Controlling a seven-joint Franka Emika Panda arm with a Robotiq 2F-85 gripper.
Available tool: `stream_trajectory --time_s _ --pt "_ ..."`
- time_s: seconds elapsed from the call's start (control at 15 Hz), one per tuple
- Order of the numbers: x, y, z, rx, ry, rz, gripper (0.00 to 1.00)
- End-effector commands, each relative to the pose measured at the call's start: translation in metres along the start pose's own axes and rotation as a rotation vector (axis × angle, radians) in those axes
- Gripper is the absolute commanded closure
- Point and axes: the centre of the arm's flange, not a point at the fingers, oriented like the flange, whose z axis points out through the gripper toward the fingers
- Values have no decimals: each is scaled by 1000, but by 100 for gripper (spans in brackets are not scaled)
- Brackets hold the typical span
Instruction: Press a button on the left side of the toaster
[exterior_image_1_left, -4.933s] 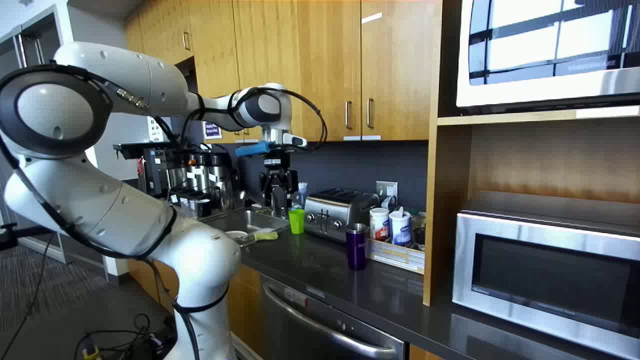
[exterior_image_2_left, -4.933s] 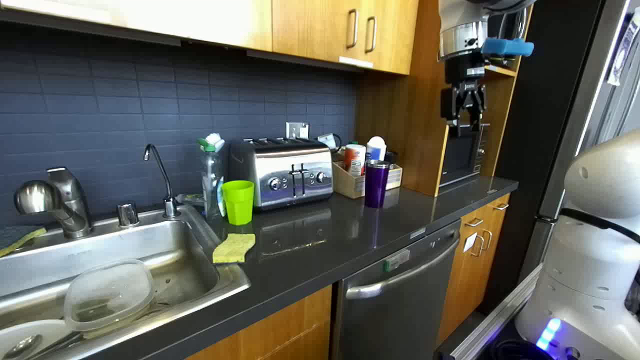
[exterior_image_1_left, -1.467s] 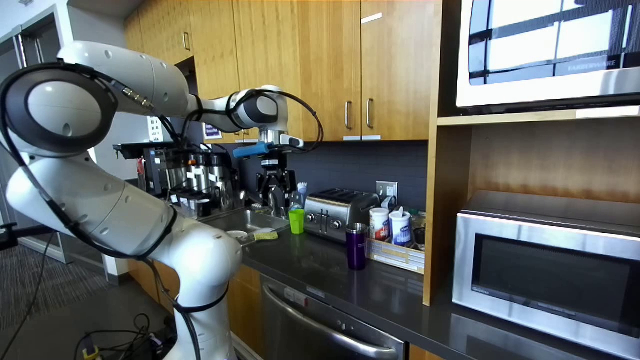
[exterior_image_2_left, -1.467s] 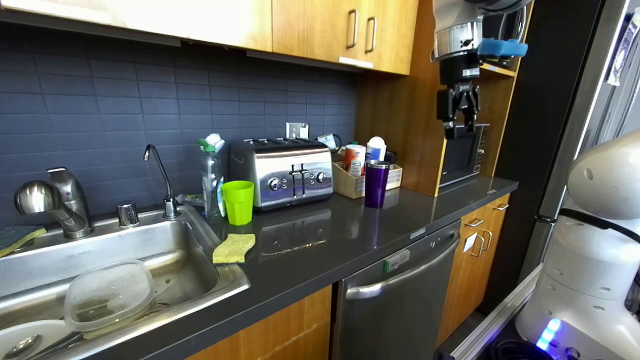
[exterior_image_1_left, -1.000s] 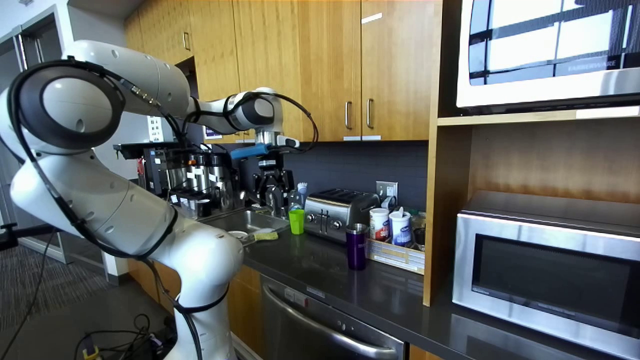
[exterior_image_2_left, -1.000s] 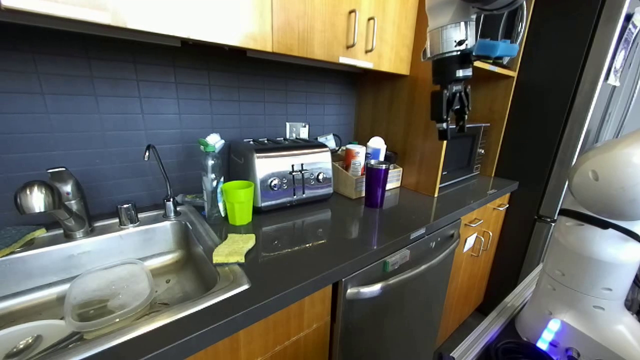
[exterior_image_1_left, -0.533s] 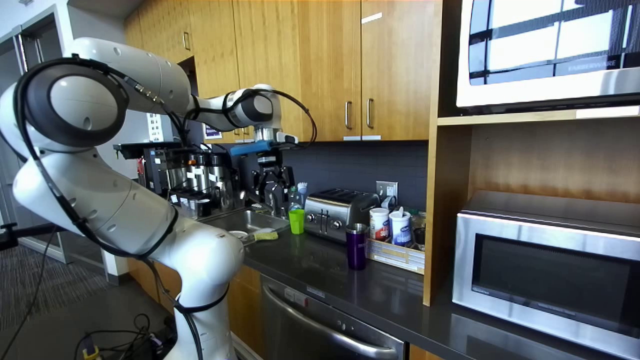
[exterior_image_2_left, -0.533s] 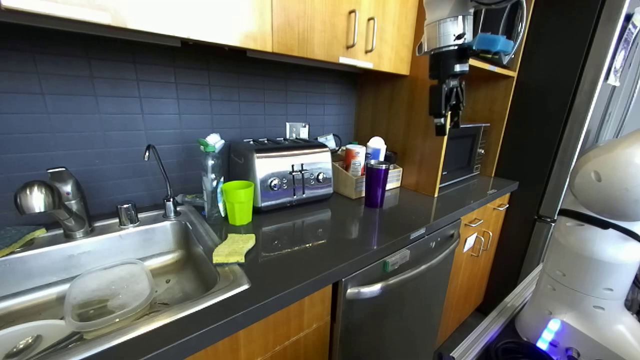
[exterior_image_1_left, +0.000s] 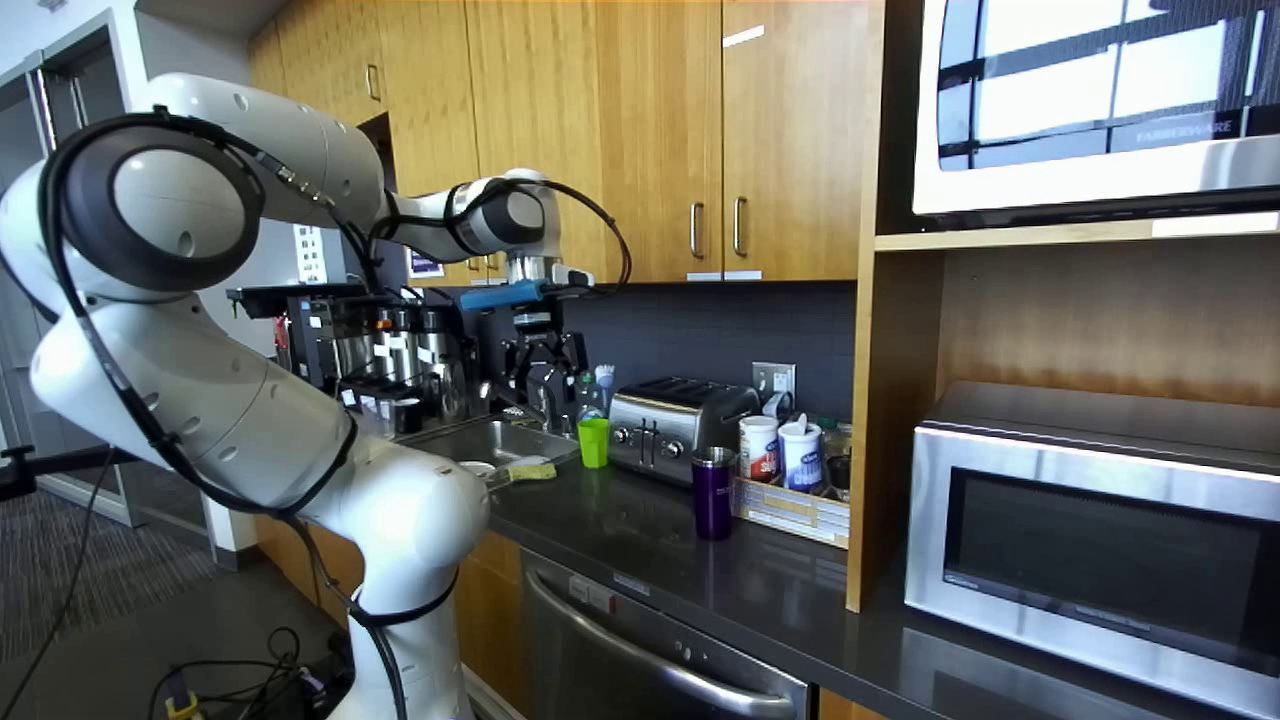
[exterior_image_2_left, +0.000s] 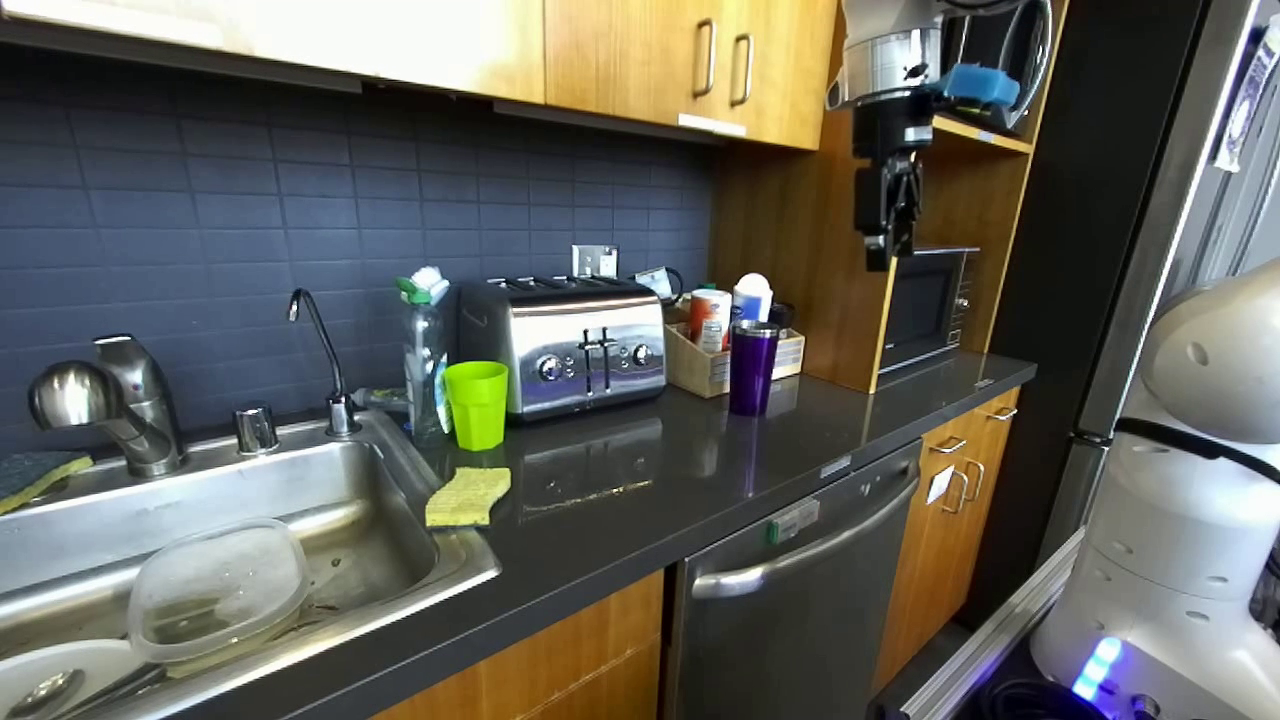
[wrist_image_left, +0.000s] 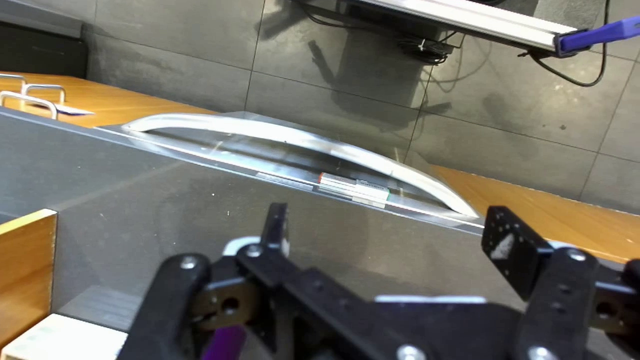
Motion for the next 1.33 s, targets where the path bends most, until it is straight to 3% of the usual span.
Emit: stream_trajectory --time_s 0.0,0.53,1.27 --pt "7 -6 -2 15 20 -34 0" --pt "29 -18 9 54 76 -92 0" --pt "107 -65 36 97 145 -192 0"
